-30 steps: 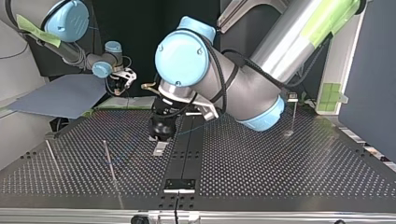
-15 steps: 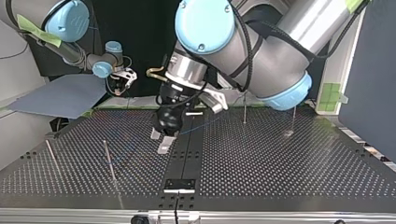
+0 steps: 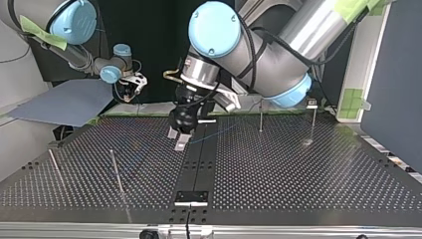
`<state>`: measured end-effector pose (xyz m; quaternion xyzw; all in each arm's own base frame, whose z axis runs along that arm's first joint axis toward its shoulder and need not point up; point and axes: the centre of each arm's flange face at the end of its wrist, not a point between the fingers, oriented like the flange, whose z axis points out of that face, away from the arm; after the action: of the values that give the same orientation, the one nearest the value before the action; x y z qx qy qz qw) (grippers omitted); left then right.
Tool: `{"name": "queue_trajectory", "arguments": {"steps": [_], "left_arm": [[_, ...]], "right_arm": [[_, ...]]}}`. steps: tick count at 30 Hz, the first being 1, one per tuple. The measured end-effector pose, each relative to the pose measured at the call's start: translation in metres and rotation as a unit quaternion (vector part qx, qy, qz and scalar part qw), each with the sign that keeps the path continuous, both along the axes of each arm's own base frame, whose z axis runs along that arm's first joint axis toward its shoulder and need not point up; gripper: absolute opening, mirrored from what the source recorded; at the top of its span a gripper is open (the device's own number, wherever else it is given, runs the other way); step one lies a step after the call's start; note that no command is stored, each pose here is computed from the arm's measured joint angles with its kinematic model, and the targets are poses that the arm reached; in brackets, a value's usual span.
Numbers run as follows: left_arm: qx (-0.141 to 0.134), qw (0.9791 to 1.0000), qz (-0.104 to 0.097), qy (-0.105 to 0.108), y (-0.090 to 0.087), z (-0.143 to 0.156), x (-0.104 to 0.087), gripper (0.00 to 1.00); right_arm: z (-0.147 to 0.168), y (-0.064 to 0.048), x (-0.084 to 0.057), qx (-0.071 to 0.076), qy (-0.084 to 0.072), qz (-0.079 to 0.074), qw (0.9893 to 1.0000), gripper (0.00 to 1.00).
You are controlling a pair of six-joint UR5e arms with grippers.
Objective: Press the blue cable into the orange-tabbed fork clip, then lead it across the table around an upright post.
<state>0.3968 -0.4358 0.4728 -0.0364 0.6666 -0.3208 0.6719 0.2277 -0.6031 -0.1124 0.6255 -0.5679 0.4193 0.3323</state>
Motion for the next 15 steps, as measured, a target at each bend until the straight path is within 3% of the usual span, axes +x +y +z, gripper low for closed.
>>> {"name": "queue_trajectory", "arguments": {"steps": [11,15], "left_arm": [[0.019,0.9990,0.003,0.040,-0.011,-0.090,0.015,1.00],[0.018,0.9987,0.008,0.048,-0.007,-0.110,0.019,1.00]], "right_arm": [[0.000,0.001,0.004,0.003,0.000,0.003,1.0000,0.00],[0.000,0.002,0.004,0.006,0.001,0.003,1.0000,0.00]]}}
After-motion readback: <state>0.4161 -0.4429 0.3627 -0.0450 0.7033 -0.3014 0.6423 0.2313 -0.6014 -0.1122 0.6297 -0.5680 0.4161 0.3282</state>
